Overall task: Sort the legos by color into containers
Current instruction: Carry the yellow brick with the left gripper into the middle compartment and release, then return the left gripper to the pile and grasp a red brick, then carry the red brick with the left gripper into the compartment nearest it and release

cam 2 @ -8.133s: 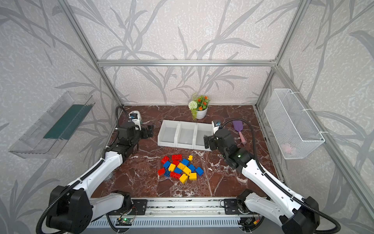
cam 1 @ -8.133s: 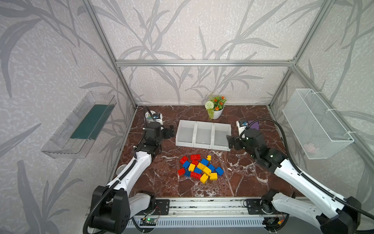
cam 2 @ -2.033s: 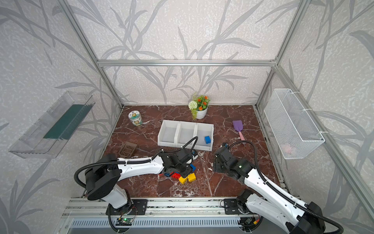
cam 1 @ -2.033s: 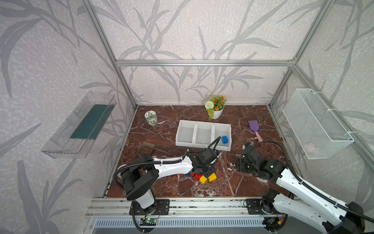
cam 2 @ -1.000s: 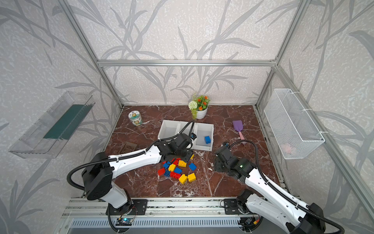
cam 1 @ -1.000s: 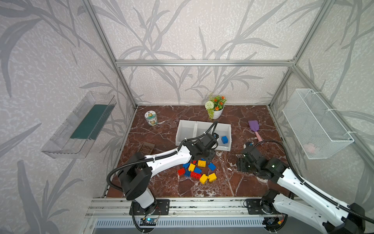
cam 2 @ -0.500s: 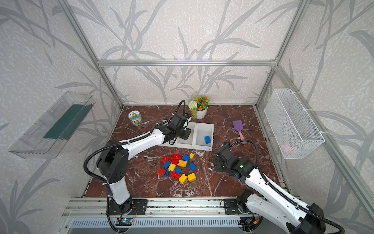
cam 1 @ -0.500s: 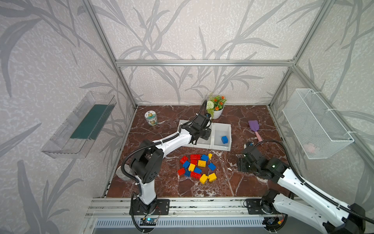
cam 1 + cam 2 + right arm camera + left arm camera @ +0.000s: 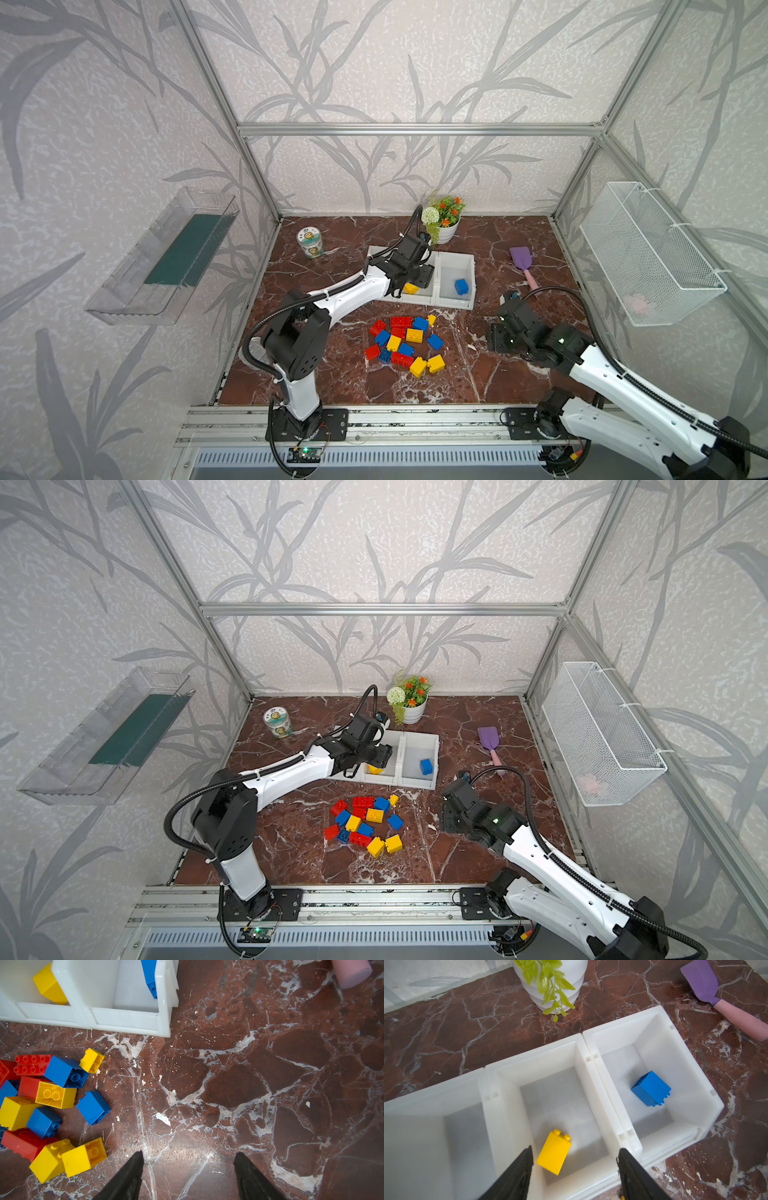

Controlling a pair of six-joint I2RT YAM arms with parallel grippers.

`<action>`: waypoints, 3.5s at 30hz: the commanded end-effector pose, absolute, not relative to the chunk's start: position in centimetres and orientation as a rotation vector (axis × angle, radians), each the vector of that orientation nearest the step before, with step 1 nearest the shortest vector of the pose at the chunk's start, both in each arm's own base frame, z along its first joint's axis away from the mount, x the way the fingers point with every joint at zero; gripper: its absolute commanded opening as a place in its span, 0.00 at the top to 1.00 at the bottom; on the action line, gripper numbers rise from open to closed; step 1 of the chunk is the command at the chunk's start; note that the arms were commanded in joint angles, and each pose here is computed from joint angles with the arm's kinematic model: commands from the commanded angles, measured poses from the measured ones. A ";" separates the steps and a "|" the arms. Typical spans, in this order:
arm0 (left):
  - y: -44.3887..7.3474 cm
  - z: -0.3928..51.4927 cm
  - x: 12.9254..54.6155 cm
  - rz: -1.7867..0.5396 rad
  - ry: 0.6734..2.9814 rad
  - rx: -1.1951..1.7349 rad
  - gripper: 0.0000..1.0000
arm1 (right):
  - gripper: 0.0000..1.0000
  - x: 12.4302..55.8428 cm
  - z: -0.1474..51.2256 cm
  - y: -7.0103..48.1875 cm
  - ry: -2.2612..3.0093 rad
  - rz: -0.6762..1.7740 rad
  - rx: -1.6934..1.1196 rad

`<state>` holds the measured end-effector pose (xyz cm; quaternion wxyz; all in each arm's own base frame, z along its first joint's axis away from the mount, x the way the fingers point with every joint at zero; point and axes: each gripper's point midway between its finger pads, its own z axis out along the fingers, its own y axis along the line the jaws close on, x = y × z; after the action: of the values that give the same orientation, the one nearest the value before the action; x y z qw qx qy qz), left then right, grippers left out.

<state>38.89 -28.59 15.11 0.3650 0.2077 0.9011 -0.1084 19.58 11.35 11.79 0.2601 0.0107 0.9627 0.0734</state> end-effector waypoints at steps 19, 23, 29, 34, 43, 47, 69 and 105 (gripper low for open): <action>-17.8 10.9 27.8 -0.184 2.522 0.249 0.30 | 0.30 21.5 13.0 15.8 2.577 0.338 -0.034; -19.6 10.1 27.4 -0.263 2.570 0.347 0.29 | 0.30 21.1 12.2 16.1 2.588 0.347 0.001; -20.0 8.3 27.6 -0.268 2.625 0.273 0.22 | 0.30 20.6 11.8 16.6 2.616 0.317 -0.048; -20.9 7.5 28.1 -0.290 2.648 0.272 0.18 | 0.30 20.7 11.6 16.6 2.611 0.313 -0.033; -22.4 5.7 29.0 -0.295 2.715 0.266 0.18 | 0.30 20.7 10.9 16.8 2.633 0.308 -0.038; -22.9 5.2 29.2 -0.301 2.735 0.275 0.19 | 0.30 20.6 11.0 16.8 2.634 0.317 -0.028; -24.0 2.5 28.6 -0.205 2.819 0.355 0.19 | 0.30 19.7 10.4 15.8 2.637 0.321 0.032; -17.4 14.8 38.0 -0.103 2.492 0.150 0.48 | 0.30 20.0 11.3 15.7 2.604 0.315 0.037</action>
<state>36.47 -18.48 14.69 0.3101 0.0659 0.9468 -0.0548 19.81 15.64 10.44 0.2491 0.0196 0.9608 0.1202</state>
